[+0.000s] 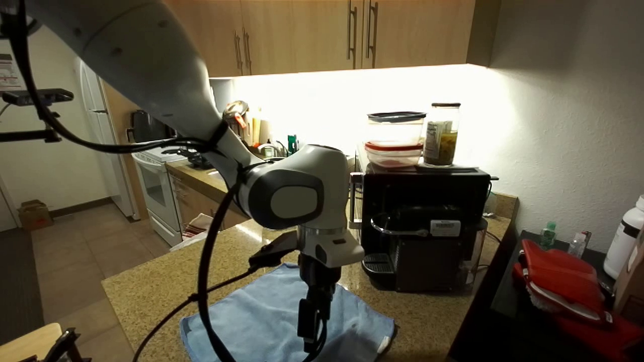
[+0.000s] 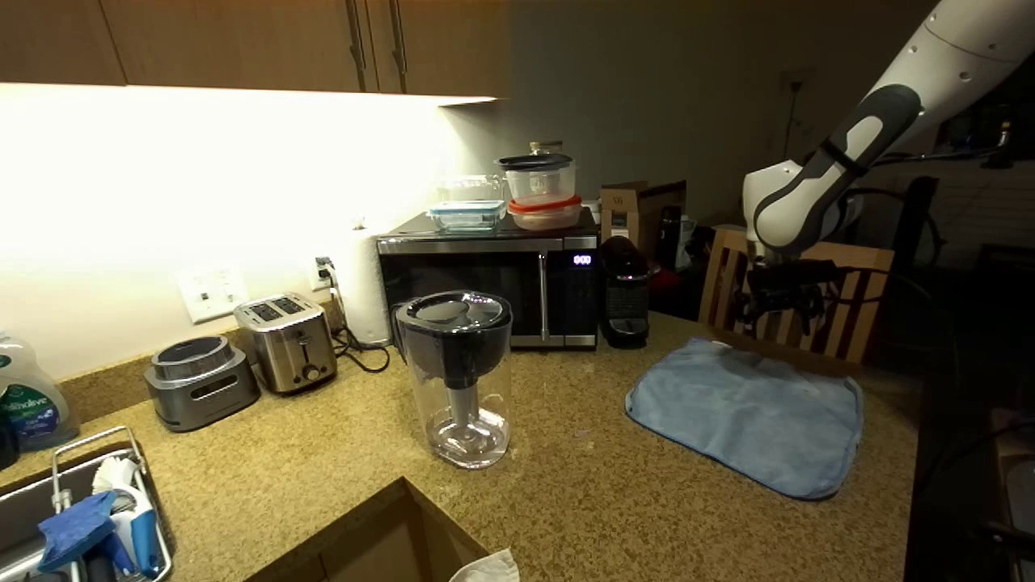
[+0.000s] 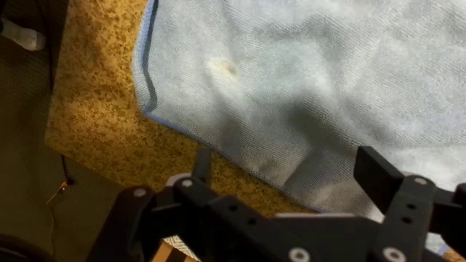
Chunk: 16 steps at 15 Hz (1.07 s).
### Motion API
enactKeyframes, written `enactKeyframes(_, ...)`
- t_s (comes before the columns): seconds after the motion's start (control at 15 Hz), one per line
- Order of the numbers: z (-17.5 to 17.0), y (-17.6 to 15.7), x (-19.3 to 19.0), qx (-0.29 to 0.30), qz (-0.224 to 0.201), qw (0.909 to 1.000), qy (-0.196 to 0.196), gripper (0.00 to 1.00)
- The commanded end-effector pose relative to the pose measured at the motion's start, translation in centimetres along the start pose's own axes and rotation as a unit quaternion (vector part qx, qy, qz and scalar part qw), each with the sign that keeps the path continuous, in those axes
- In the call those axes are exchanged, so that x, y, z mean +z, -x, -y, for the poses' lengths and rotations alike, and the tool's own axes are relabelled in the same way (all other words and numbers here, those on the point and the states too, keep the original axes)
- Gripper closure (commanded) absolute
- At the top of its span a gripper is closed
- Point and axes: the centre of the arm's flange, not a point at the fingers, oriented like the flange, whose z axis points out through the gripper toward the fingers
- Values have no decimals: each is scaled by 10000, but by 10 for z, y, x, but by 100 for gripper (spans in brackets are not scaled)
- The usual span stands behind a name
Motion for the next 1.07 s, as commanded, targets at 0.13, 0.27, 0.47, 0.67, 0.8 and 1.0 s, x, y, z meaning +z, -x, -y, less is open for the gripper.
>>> enactKeyframes(0.13, -2, -6, 23, 900, -207, 9957, 117, 0)
enactKeyframes(0.27, -3, -6, 30, 1158, -195, 9929, 176, 0)
enactKeyframes(0.47, -3, -4, 38, 1405, -202, 9896, 238, 0)
enactKeyframes(0.67, -4, -11, 46, 1677, -345, 9849, 255, 0)
enactKeyframes(0.8, -5, -15, 51, 1822, -529, 9816, 217, 0)
enactKeyframes(1.0, -6, -18, 56, 1905, -737, 9787, 186, 0)
